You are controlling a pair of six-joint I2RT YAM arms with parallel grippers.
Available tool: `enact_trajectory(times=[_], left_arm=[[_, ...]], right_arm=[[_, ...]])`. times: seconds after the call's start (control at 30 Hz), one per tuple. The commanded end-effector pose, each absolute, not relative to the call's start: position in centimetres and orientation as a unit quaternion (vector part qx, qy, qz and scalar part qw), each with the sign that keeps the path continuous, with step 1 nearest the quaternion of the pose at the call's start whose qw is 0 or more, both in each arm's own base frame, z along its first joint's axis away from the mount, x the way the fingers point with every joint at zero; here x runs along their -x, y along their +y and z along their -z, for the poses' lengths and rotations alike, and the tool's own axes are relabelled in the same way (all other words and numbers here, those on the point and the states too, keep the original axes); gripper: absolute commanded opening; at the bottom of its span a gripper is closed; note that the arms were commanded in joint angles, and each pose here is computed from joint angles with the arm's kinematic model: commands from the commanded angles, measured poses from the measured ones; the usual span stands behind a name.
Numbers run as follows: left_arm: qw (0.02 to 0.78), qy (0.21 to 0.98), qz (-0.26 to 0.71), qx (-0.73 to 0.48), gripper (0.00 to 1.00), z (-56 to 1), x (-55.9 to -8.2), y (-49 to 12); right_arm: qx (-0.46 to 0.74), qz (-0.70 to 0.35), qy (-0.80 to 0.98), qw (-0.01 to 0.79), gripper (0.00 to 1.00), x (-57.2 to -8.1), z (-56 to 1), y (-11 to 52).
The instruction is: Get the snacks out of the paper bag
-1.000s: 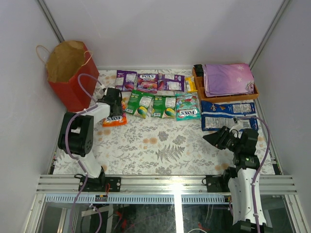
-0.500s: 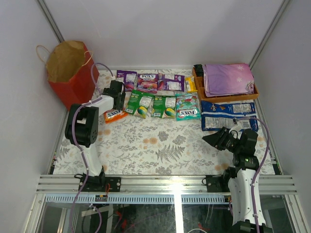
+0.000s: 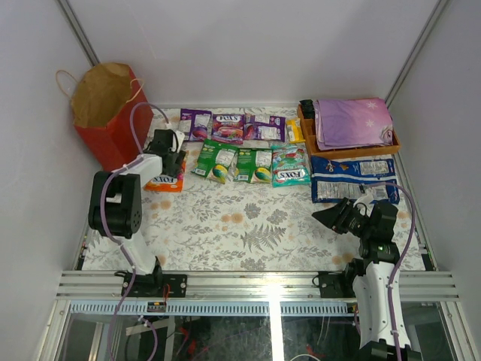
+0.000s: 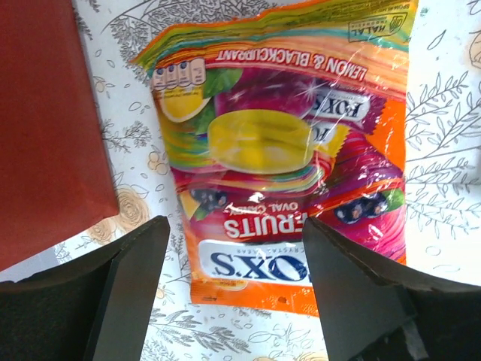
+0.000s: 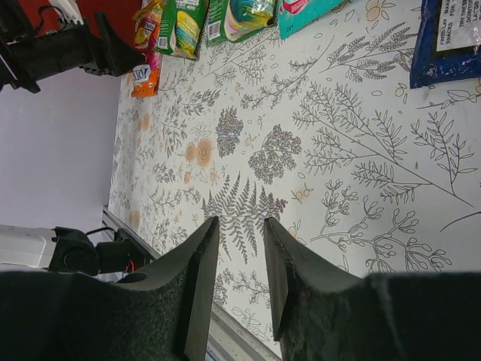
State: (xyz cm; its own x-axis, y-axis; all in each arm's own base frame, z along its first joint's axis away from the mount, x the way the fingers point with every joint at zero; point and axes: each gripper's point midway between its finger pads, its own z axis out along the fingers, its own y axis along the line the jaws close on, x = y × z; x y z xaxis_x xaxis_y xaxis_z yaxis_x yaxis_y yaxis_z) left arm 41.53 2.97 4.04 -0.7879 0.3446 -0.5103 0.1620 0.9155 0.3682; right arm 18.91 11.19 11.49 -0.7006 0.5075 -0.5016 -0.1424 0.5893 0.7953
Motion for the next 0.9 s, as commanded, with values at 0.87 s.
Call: enact_trajectory(times=[0.87], left_arm=[[0.377, 0.919, 0.106, 0.052, 0.98, -8.3, -45.2, -17.2]], right_arm=[[-0.107, -0.432, 0.81, 0.383, 0.38, -19.6, -13.1, 11.0]])
